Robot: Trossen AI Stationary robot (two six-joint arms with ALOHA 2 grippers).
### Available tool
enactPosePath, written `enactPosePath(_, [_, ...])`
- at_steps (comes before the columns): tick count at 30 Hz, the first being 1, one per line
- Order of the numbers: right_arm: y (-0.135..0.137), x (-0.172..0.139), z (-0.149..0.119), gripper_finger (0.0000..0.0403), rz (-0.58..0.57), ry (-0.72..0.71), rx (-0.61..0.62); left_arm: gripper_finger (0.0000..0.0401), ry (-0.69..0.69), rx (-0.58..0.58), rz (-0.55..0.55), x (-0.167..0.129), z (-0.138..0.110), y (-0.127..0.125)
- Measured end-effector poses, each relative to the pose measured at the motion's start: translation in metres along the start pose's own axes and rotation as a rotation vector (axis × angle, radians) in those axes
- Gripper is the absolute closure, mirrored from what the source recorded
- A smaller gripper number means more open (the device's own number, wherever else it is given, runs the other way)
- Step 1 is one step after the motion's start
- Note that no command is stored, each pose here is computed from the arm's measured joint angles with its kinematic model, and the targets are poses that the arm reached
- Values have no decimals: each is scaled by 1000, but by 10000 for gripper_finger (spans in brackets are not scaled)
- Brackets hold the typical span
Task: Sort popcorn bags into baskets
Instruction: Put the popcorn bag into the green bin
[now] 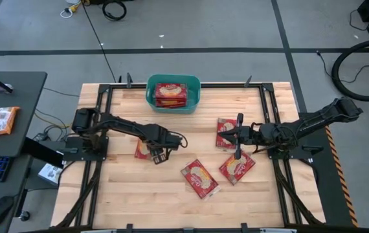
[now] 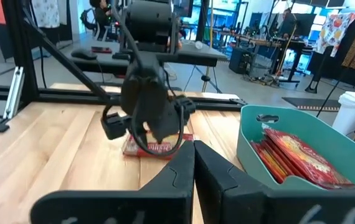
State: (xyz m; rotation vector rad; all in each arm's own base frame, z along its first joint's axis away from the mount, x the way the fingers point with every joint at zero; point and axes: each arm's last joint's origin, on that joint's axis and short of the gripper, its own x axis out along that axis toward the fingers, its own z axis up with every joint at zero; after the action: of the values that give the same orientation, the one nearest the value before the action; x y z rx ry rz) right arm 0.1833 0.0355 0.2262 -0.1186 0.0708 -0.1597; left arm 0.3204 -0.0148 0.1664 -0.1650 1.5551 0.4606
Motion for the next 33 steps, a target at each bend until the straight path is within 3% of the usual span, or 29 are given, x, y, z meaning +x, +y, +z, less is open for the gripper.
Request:
enactPosePath(6, [0, 1, 1, 389, -1, -9, 3, 255, -133, -181, 81, -1, 2, 1])
enactPosePath(15, [0, 1, 1, 389, 1, -9, 3, 195, -235, -257, 137, -5, -2, -15])
enactPosePath(22, [1, 0, 1, 389, 24, -15, 5, 176, -157, -255, 159, 15, 0, -18])
enactPosePath(33, [1, 1, 2, 389, 24, -20, 7, 208, -43, -200, 139, 29, -2, -22])
